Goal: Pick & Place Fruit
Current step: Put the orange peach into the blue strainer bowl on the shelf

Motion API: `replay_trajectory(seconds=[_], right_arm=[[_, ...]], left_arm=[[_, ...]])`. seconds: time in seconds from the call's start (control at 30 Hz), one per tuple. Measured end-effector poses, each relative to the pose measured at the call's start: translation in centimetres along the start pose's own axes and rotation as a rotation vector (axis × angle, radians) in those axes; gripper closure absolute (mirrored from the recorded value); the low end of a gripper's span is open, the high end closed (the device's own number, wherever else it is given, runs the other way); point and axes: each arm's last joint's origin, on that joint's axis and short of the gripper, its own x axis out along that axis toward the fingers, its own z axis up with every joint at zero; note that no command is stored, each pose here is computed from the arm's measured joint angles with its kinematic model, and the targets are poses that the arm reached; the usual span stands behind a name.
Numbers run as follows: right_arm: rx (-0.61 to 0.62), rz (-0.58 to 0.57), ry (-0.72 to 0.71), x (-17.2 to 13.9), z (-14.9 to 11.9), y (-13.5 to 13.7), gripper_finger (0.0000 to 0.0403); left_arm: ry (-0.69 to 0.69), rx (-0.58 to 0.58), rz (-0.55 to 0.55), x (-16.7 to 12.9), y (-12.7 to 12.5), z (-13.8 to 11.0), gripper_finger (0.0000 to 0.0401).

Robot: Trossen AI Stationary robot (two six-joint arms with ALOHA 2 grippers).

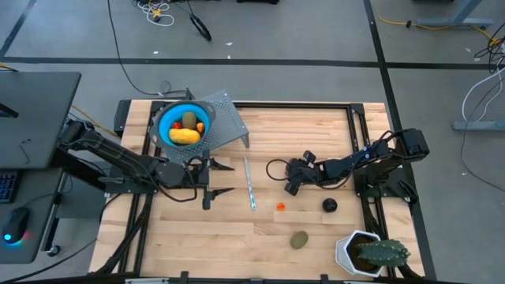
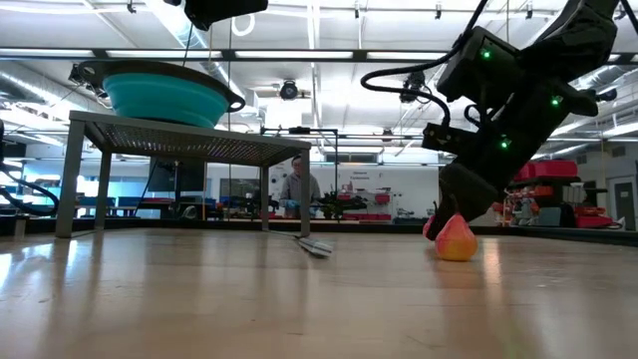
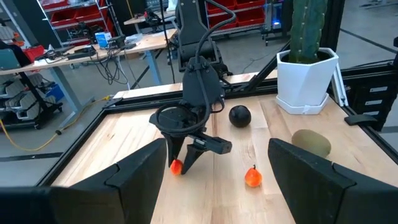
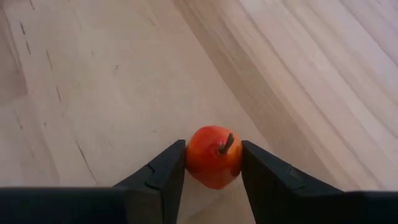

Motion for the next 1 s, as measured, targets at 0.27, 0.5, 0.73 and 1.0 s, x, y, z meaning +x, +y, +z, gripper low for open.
replay_trajectory(seconds=[0.27,0.5,0.73,1.0], right_arm=[[0.033,0.107,-0.053,-0.4,0.8,0.7,0.0256],[0.081,0.443,-0.360,-3.0,4.6,2.0,0.0257],[0.040,0.709,-0.587,-4.7,6.8,2.6,0.0257],[0.036,0.722,-0.735,-5.4,7.9,2.2,0.0257]], left_arm=[[-0.001,0.041,-0.012,0.0,0.0,0.0,0.0113],[0.037,0.241,-0.009,0.9,-0.9,-0.9,0.0113],[0.045,0.556,0.198,4.0,-2.7,-2.7,0.0113],[0.023,0.731,0.294,5.4,-4.0,-3.7,0.0097]])
